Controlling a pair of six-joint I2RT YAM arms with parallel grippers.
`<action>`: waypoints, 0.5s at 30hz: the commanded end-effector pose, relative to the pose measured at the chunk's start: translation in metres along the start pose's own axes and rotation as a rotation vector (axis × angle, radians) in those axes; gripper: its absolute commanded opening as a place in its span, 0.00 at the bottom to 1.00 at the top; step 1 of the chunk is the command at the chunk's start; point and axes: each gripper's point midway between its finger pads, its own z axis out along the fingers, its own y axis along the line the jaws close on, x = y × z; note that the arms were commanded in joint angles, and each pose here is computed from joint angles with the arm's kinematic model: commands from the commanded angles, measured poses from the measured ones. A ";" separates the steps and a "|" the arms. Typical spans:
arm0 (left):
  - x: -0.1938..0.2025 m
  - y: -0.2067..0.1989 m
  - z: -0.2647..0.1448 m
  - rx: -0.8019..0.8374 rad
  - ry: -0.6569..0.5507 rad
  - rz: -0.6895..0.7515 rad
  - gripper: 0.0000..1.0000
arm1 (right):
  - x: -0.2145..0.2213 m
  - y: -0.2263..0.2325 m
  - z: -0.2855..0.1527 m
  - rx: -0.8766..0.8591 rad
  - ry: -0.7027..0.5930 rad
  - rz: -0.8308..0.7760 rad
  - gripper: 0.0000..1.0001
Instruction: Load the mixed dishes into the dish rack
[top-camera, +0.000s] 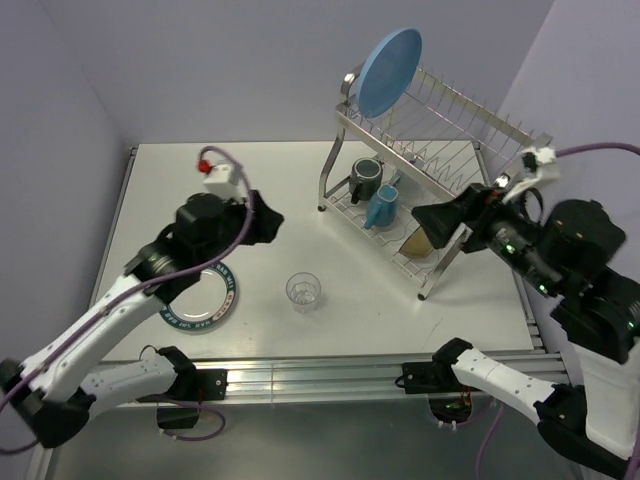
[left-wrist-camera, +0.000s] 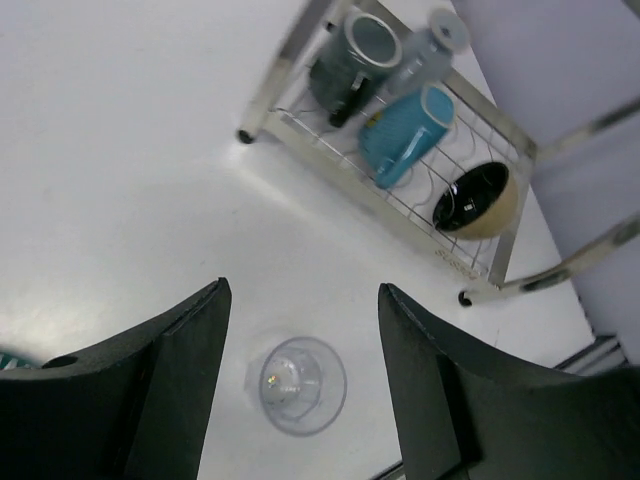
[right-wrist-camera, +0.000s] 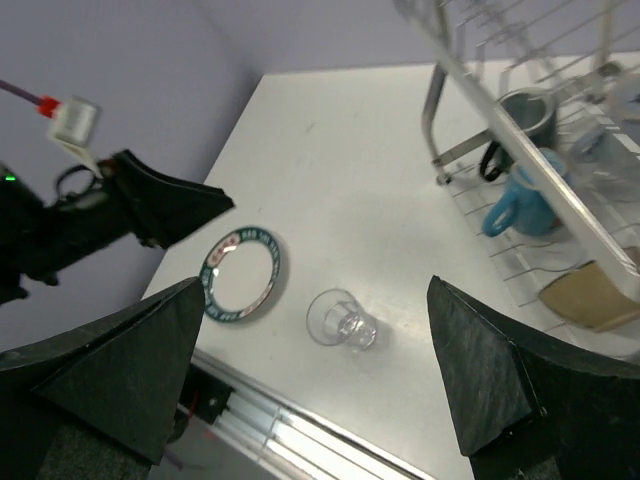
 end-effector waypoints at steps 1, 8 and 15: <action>0.014 0.055 -0.047 -0.247 -0.002 -0.138 0.66 | 0.026 0.032 0.045 -0.157 0.137 -0.019 1.00; -0.007 0.061 -0.119 -0.240 -0.110 -0.298 0.66 | 0.102 0.092 0.109 -0.362 0.354 0.013 1.00; -0.035 0.056 -0.173 -0.172 -0.222 -0.417 0.65 | 0.192 0.139 0.174 -0.423 0.573 0.019 1.00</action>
